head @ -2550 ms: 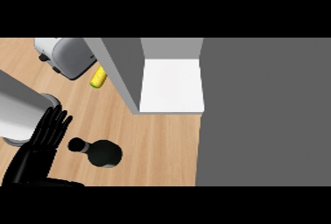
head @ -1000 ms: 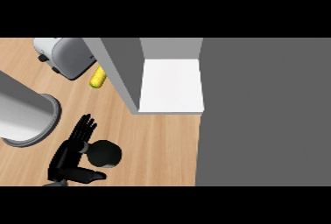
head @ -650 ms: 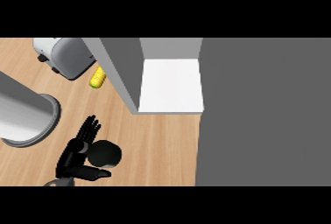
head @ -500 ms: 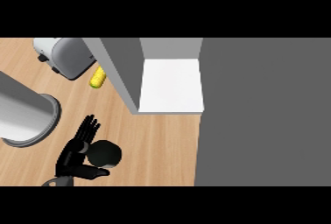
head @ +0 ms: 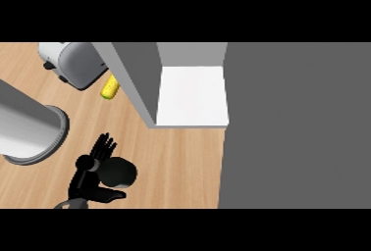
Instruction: Pick up the wine, place it into the cabinet and close the cabinet
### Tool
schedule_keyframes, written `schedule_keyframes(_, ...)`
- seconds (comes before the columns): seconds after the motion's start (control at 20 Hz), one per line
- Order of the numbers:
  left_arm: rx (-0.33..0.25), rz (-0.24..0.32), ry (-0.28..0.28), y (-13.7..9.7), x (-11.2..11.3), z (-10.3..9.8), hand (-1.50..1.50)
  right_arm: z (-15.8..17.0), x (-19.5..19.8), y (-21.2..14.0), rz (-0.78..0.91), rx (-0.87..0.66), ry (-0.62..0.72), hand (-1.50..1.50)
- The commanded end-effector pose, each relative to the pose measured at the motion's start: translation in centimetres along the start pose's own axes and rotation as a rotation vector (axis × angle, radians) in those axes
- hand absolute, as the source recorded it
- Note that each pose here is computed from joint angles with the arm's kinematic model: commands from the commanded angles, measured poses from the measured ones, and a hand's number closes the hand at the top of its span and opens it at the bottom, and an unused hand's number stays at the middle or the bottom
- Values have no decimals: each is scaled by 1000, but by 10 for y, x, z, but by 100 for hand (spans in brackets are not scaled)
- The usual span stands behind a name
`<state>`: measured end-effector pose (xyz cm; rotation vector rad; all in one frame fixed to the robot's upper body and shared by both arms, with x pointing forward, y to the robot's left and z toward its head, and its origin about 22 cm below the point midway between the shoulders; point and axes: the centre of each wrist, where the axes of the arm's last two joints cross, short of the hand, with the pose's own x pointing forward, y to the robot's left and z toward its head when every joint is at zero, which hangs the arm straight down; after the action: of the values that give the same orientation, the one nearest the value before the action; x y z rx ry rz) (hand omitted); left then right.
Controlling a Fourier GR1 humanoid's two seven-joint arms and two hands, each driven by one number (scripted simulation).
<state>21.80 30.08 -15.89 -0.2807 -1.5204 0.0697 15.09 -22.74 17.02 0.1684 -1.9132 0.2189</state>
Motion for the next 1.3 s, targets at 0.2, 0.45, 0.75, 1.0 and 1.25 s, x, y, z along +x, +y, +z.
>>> schedule_keyframes(0.2, -47, 62, -27, -1, -7, -7, 150, 6, -13, 4, -8, 1, 0, -150)
schedule_keyframes(0.45, -75, 83, -17, -6, 3, -25, 150, 9, -2, -19, 17, -9, -8, -150)
schedule_keyframes(0.75, -90, 54, -28, 7, -10, 2, 150, 9, -13, 5, -21, 11, 1, -150)
schedule_keyframes(1.0, 11, 64, -80, -16, -33, 22, 150, -1, -16, -7, -1, 2, 12, -150)
schedule_keyframes(1.25, 136, 82, -111, -5, -35, 60, 150, -14, -16, -12, -1, -15, -4, -150)
